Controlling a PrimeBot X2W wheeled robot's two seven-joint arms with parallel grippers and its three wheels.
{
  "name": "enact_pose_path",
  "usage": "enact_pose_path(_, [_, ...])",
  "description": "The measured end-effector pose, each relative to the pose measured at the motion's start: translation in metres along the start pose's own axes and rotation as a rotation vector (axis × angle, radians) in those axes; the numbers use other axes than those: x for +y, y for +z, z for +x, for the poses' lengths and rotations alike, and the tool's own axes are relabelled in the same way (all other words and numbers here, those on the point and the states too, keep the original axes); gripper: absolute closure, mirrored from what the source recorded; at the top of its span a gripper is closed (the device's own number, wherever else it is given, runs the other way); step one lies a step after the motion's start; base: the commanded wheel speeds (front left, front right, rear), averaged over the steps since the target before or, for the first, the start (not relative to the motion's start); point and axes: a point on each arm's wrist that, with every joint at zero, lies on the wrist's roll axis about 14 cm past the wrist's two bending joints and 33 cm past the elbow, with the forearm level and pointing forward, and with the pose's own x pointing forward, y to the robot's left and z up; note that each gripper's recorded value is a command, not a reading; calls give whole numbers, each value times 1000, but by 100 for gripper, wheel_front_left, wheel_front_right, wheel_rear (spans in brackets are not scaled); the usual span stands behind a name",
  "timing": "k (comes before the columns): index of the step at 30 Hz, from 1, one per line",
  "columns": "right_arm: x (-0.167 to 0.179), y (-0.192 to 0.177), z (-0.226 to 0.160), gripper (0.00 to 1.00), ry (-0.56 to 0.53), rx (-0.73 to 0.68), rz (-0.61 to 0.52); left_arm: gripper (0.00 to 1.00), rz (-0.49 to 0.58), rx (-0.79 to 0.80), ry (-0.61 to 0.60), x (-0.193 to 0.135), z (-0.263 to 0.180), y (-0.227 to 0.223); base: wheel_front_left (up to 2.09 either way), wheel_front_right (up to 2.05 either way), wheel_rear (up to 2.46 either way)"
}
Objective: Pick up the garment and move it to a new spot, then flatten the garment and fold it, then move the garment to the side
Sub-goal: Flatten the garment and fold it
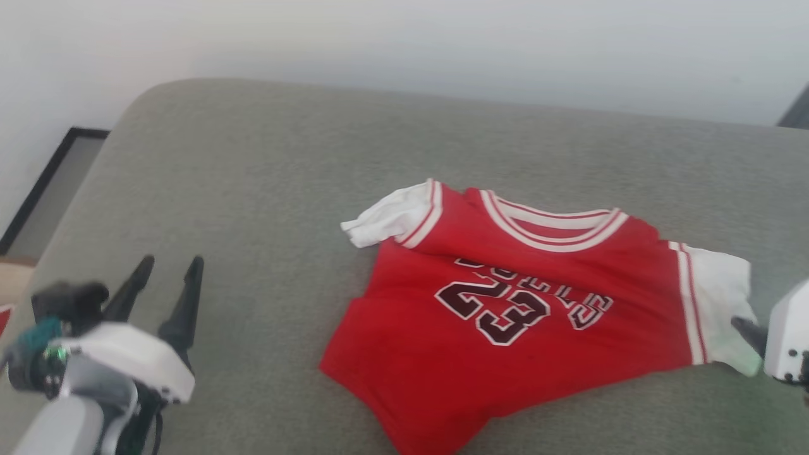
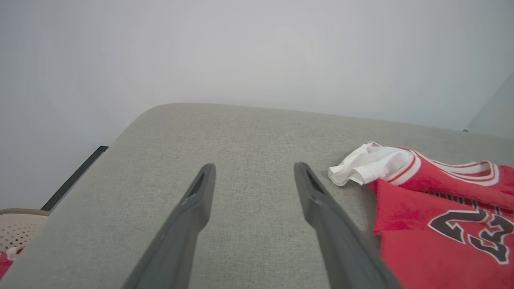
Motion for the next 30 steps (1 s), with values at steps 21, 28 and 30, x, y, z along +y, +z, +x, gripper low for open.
enact_pose_path(21, [-10, 63, -67, 0, -64, -584, 42, 0, 141, 482, -443, -143, 103, -8, 0, 0, 0])
enact_pose_path(28, [-18, 64, -64, 0, -95, -612, 46, 0, 222, 681, -456, -152, 121, -50, 0, 0, 0])
enact_pose_path(30, [-19, 64, -62, 0, -99, -614, 52, 0, 238, 729, -454, -151, 124, -64, 0, 0, 0])
